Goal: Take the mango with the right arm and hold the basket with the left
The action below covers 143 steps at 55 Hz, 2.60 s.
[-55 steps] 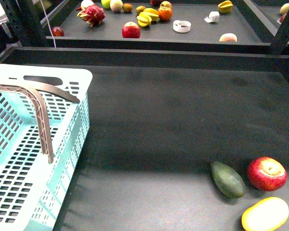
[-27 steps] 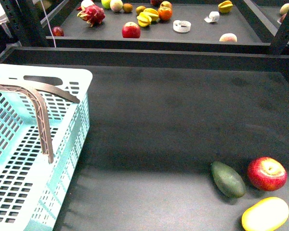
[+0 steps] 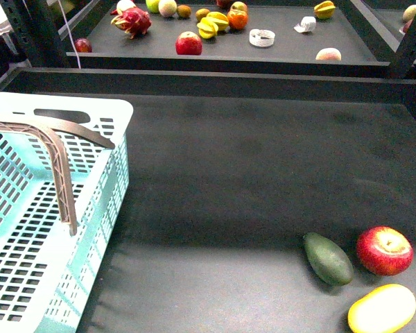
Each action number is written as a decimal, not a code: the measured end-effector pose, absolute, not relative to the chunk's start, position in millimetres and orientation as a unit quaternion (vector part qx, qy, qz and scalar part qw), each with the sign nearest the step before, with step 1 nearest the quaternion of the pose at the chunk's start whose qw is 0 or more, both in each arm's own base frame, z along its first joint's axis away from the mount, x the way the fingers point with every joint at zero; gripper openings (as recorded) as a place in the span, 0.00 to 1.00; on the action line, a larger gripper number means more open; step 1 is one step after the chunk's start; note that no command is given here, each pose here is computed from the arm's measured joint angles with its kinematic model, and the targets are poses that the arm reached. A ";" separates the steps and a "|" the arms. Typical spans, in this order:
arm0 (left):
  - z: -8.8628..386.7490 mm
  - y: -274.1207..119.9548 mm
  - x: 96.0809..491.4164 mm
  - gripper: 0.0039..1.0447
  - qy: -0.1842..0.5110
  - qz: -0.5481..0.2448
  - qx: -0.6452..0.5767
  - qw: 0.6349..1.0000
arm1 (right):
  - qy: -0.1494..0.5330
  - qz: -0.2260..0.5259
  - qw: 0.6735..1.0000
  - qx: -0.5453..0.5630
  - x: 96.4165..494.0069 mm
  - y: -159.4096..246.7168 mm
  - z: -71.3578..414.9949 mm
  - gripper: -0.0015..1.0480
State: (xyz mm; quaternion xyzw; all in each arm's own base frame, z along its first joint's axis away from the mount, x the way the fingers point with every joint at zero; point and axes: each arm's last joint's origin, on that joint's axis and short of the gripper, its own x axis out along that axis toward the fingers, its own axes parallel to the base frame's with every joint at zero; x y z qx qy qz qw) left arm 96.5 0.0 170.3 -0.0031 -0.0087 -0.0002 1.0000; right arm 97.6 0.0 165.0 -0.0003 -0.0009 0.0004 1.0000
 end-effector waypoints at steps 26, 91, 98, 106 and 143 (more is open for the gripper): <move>170.3 0.0 96.5 0.95 -0.008 0.000 -0.003 1.000 | -0.001 0.000 1.000 0.000 97.6 0.0 165.0 0.92; 118.6 -21.3 259.9 0.95 0.173 0.070 -0.350 0.918 | -0.001 0.000 1.000 0.000 97.6 0.0 165.0 0.92; 116.2 -15.5 273.2 0.95 0.169 0.089 -0.377 0.906 | -0.001 0.000 1.000 0.000 97.6 0.0 165.0 0.92; 111.6 -6.4 293.4 0.95 0.161 0.114 -0.397 0.896 | -0.001 0.000 1.000 0.000 97.6 0.0 165.0 0.92; 100.0 -9.1 307.3 0.32 0.175 0.136 -0.426 0.878 | -0.001 0.000 1.000 0.000 97.6 0.0 165.0 0.92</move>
